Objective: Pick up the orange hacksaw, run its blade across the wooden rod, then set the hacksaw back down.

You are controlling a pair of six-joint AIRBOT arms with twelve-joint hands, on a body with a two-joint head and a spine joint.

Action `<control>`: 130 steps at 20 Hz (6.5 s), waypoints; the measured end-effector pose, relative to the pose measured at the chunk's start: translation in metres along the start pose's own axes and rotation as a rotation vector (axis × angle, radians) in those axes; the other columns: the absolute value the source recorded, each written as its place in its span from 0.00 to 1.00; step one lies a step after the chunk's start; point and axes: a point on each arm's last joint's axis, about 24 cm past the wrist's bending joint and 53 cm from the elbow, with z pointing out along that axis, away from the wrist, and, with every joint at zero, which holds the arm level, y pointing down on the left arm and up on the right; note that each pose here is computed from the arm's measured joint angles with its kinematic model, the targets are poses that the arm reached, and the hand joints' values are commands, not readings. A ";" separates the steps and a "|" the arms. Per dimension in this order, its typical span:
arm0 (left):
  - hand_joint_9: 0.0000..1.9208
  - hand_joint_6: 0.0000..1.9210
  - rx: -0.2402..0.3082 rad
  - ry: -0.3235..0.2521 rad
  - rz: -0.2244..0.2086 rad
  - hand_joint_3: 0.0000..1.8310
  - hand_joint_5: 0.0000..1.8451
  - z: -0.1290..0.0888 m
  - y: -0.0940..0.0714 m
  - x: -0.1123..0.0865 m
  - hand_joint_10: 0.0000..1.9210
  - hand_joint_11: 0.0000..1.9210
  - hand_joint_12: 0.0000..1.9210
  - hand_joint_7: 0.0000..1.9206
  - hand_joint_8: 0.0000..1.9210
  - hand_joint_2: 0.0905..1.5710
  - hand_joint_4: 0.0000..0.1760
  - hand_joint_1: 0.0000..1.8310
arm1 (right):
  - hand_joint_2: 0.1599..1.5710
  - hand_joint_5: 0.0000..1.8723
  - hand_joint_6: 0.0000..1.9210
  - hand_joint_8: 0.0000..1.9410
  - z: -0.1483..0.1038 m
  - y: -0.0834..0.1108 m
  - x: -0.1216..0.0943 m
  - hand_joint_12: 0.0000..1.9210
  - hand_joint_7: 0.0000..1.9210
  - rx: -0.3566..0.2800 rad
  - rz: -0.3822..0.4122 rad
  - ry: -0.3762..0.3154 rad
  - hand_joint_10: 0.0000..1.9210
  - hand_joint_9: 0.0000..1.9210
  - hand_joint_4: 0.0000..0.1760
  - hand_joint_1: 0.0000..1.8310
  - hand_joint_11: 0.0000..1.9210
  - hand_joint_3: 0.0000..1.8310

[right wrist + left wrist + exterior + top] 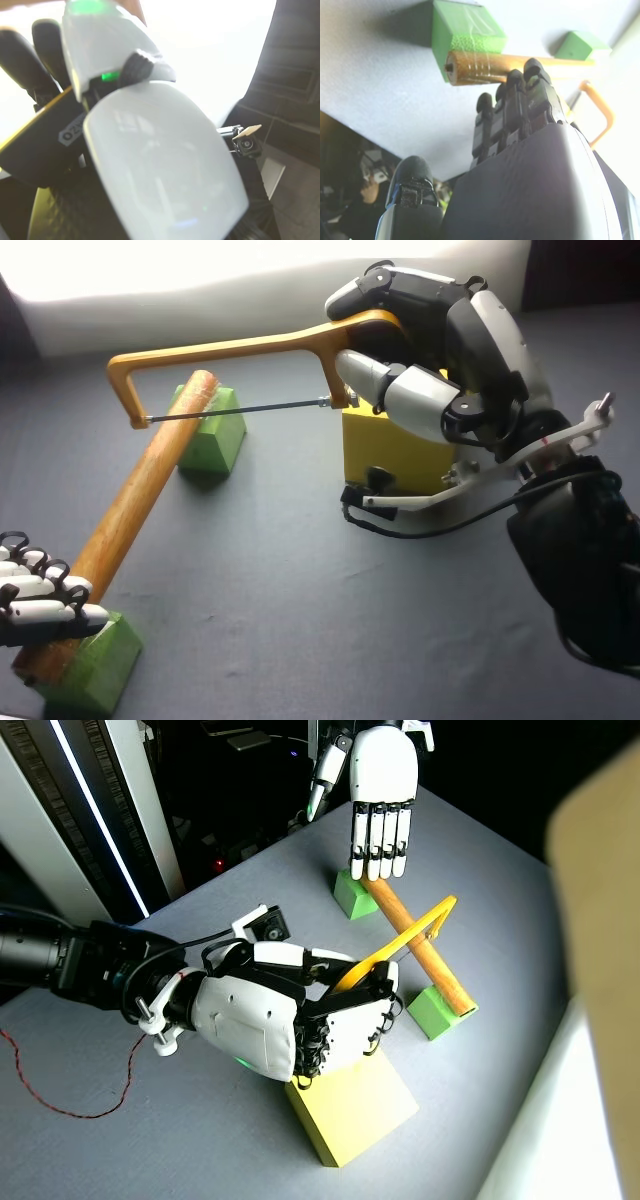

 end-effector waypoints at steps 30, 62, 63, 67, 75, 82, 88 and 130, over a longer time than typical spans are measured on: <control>0.03 0.00 -0.001 -0.002 0.000 0.00 0.07 0.000 0.001 -0.001 0.00 0.00 0.06 0.04 0.00 0.78 0.00 0.00 | 0.69 0.45 0.49 0.54 -0.005 -0.075 0.085 0.66 0.49 0.202 -0.089 0.064 0.65 0.52 0.00 0.75 0.46 0.00; 0.03 0.00 -0.003 -0.004 0.000 0.00 0.08 0.000 0.002 -0.002 0.00 0.00 0.05 0.04 0.00 0.78 0.00 0.00 | 0.68 0.47 0.45 0.52 -0.023 -0.047 0.032 0.65 0.51 0.153 -0.138 -0.022 0.63 0.53 0.00 0.76 0.46 0.00; 0.02 0.00 -0.003 -0.004 0.001 0.00 0.08 0.000 0.002 -0.002 0.00 0.00 0.02 0.03 0.00 0.78 0.00 0.00 | 0.68 0.46 0.47 0.53 -0.019 -0.040 0.034 0.65 0.50 0.146 -0.134 -0.015 0.64 0.53 0.00 0.75 0.45 0.00; 0.03 0.00 -0.004 -0.004 0.001 0.00 0.09 0.000 0.002 -0.002 0.00 0.01 0.02 0.04 0.00 0.78 0.00 0.00 | 0.68 0.46 0.46 0.54 -0.019 -0.002 0.026 0.67 0.50 0.110 -0.137 -0.023 0.64 0.53 0.00 0.75 0.45 0.00; 0.03 0.00 -0.004 -0.004 0.001 0.00 0.09 0.000 0.002 -0.002 0.00 0.01 0.02 0.04 0.00 0.78 0.00 0.00 | 0.68 0.48 0.44 0.54 -0.052 0.039 -0.037 0.67 0.50 0.076 -0.165 -0.177 0.65 0.52 0.00 0.75 0.44 0.00; 0.03 0.00 -0.004 -0.004 0.001 0.00 0.08 0.000 0.002 -0.002 0.00 0.00 0.03 0.04 0.00 0.78 0.00 0.00 | 0.69 0.47 0.45 0.57 -0.086 0.011 -0.051 0.69 0.49 0.105 -0.116 -0.263 0.68 0.50 0.00 0.75 0.42 0.00; 0.02 0.00 -0.004 -0.008 0.001 0.00 0.08 0.000 0.002 -0.003 0.00 0.00 0.00 0.03 0.00 0.79 0.00 0.00 | 0.69 0.45 0.48 0.57 -0.101 -0.009 -0.046 0.68 0.49 0.147 -0.099 -0.258 0.68 0.50 0.00 0.75 0.43 0.00; 0.44 0.98 0.594 -0.299 0.059 0.00 0.35 -0.059 -0.083 -0.095 1.00 0.47 1.00 0.41 0.99 0.83 0.00 0.18 | 0.69 0.44 1.00 1.00 -0.057 0.040 0.068 1.00 0.53 0.022 -0.331 0.356 1.00 0.59 0.00 0.31 0.67 0.00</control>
